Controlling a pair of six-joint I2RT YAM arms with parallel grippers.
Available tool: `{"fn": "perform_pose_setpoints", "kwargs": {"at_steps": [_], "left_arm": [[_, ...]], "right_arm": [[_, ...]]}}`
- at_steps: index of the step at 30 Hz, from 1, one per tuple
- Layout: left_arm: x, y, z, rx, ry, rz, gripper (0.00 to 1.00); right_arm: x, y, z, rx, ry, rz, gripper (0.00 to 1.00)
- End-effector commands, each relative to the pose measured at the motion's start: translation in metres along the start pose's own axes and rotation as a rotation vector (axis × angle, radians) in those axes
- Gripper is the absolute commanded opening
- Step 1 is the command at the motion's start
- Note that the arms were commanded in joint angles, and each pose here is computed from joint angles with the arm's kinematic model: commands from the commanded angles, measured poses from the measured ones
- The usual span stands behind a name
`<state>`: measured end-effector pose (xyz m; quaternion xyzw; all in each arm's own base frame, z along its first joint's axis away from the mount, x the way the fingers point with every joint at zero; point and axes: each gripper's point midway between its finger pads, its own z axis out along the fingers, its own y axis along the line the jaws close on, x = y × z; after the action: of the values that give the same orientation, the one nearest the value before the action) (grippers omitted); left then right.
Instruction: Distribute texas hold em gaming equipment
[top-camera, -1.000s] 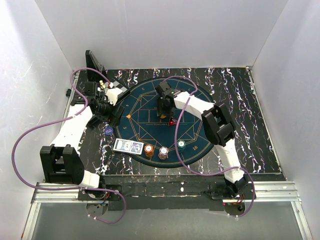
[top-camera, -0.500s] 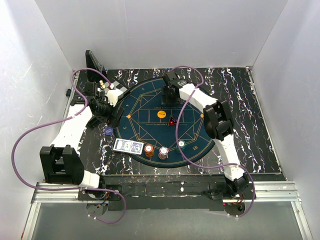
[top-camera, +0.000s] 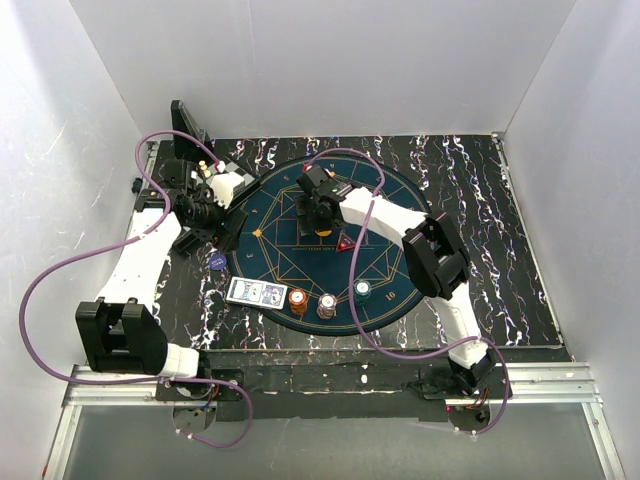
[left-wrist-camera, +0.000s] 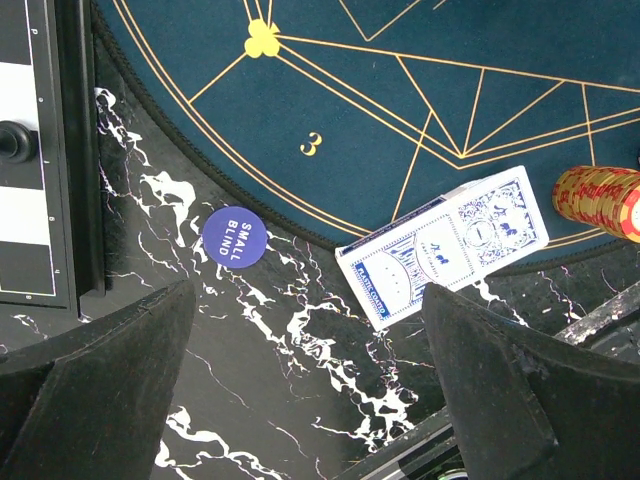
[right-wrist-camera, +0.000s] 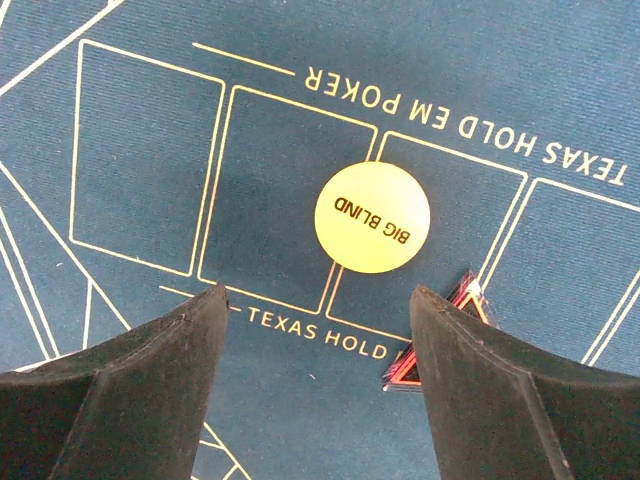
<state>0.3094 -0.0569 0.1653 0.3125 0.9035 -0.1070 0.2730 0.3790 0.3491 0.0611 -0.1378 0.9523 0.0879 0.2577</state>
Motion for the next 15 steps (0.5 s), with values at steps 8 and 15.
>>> {"fn": "perform_pose_setpoints", "kwargs": {"at_steps": [8, 15], "left_arm": [[-0.014, 0.001, -0.014, -0.021, -0.065, 0.017, 0.98], [-0.014, -0.001, -0.014, -0.014, -0.067, 0.018, 0.98]], "right_arm": [[0.01, -0.017, 0.022, 0.082, 0.032, 0.026, 0.7], [0.009, -0.025, 0.033, 0.111, 0.021, 0.042, 0.58]]}}
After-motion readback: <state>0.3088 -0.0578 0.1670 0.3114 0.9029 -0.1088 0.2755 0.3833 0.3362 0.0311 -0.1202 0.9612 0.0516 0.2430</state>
